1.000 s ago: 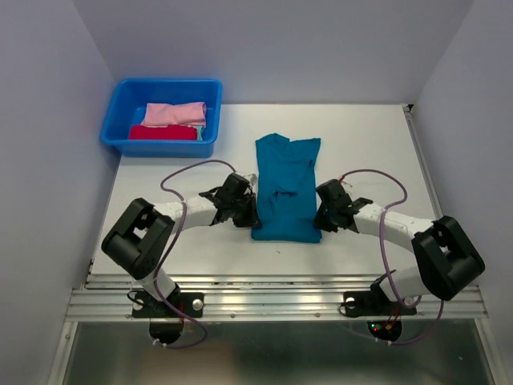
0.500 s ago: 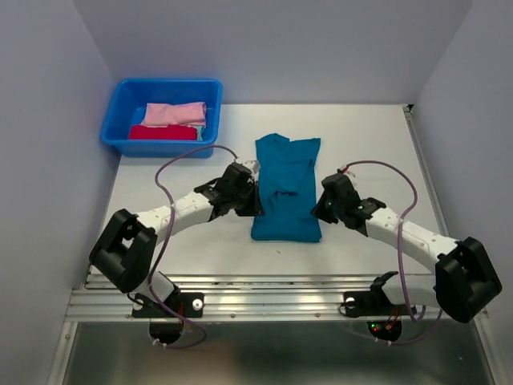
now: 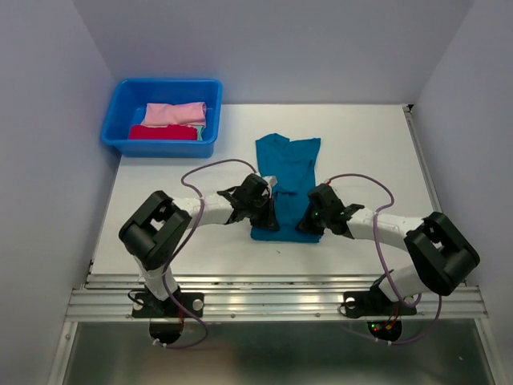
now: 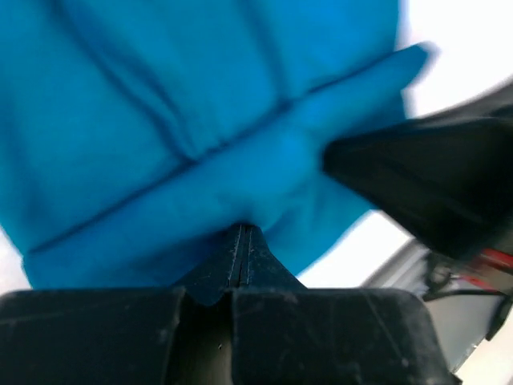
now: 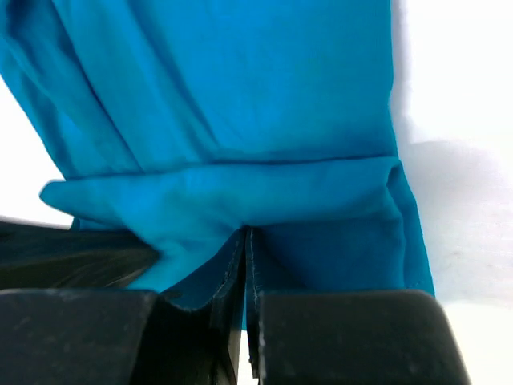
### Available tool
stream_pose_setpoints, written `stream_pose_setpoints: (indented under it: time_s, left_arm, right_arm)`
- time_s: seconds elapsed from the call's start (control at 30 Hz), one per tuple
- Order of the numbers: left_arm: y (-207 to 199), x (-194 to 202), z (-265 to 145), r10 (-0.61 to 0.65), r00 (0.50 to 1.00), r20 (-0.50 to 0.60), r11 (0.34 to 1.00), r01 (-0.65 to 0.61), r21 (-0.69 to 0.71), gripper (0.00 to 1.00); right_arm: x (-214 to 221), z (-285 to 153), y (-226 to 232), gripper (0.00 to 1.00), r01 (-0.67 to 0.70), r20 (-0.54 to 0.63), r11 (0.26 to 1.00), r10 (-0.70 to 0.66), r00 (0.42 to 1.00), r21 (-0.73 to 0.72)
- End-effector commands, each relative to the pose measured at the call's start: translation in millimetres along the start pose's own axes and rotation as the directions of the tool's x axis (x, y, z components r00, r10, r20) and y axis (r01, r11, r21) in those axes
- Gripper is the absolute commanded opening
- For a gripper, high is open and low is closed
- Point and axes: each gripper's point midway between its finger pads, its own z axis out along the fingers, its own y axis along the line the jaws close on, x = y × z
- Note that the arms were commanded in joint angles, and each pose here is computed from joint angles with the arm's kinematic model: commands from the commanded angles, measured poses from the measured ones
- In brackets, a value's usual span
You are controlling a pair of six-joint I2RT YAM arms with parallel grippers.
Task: Roll the t-shirts
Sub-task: Roll the T-shirt to the center of the board.
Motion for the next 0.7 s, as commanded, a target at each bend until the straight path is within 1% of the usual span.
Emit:
stream_pose_setpoints:
  time_s: [0.0,0.03,0.1,0.13,0.17,0.2,0.23,0.3,0.33,0.37,0.4,0.43,0.5,0.53,0.57,0.6,0.63,0.67]
  left_arm:
    - [19,14,14,0.000,0.999,-0.042,0.999,-0.001,-0.041,0.00]
    - [23,15,17,0.009,0.999,-0.053,0.998,-0.012,-0.058,0.00]
    - [28,17,14,0.014,0.998,-0.063,0.996,-0.020,-0.086,0.00]
    - [24,8,7,0.035,0.999,-0.028,0.995,-0.038,-0.092,0.00]
    - [25,2,2,0.047,0.999,-0.005,0.992,-0.047,-0.114,0.00]
    - [16,-9,-10,0.061,0.998,0.026,0.992,-0.058,-0.112,0.00]
    - [16,-11,-17,0.069,0.997,0.032,0.990,-0.064,-0.129,0.00]
    - [9,-24,-30,0.081,0.993,0.081,0.989,-0.070,-0.133,0.00]
    - [1,-34,-43,0.091,0.987,0.130,0.989,-0.075,-0.126,0.00]
    - [1,-36,-50,0.089,0.986,0.140,0.989,-0.071,-0.131,0.00]
    - [3,-40,-57,0.084,0.983,0.162,0.988,-0.061,-0.143,0.09]
    - [3,-42,-65,0.082,0.980,0.180,0.988,-0.056,-0.144,0.14]
    - [11,-39,-73,0.068,0.980,0.187,0.987,-0.038,-0.158,0.26]
    - [20,-35,-78,0.051,0.980,0.193,0.985,-0.018,-0.169,0.35]
    - [24,-32,-80,0.045,0.979,0.197,0.985,-0.011,-0.170,0.39]
    - [27,-29,-81,0.037,0.980,0.193,0.986,-0.004,-0.166,0.48]
    - [37,-21,-83,0.015,0.982,0.190,0.986,0.018,-0.168,0.50]
    - [38,-18,-83,0.007,0.981,0.194,0.988,0.023,-0.155,0.51]
  right_arm:
    - [3,6,-7,0.08,-0.015,0.005,1.000,0.015,1.000,0.016]
    - [4,5,-9,0.08,-0.014,0.003,1.000,0.014,1.000,0.025]
    - [-5,-4,-3,0.08,-0.010,0.037,1.000,0.010,0.999,0.005]
    - [-8,-9,-3,0.08,-0.005,0.048,1.000,0.004,0.999,0.011]
    - [-19,-19,2,0.09,-0.005,0.097,1.000,0.005,0.995,-0.001]
    - [-25,-25,3,0.09,-0.001,0.122,1.000,0.000,0.993,0.004]
    - [-30,-31,-4,0.10,0.001,0.146,0.999,-0.006,0.989,0.040]
    - [-37,-42,-4,0.11,0.001,0.182,0.999,-0.009,0.983,0.043]
    - [-41,-52,-5,0.13,0.005,0.200,0.999,-0.012,0.980,0.040]
    - [-43,-56,-7,0.14,0.001,0.219,0.999,-0.010,0.976,0.044]
    - [-43,-60,-8,0.15,0.000,0.224,0.999,-0.010,0.974,0.044]
    - [-45,-65,-11,0.17,-0.009,0.236,0.999,0.001,0.972,0.033]
    - [-39,-68,-15,0.24,-0.009,0.219,1.000,0.004,0.976,0.024]
    - [-37,-68,-18,0.28,-0.020,0.214,1.000,0.015,0.977,0.020]
    - [-31,-69,-22,0.36,-0.022,0.200,1.000,0.020,0.979,0.010]
    - [-28,-68,-25,0.39,-0.026,0.193,1.000,0.024,0.981,0.010]
    - [-23,-67,-30,0.46,-0.030,0.182,0.999,0.026,0.983,0.015]
    - [-21,-68,-30,0.47,-0.031,0.179,1.000,0.029,0.983,0.003]
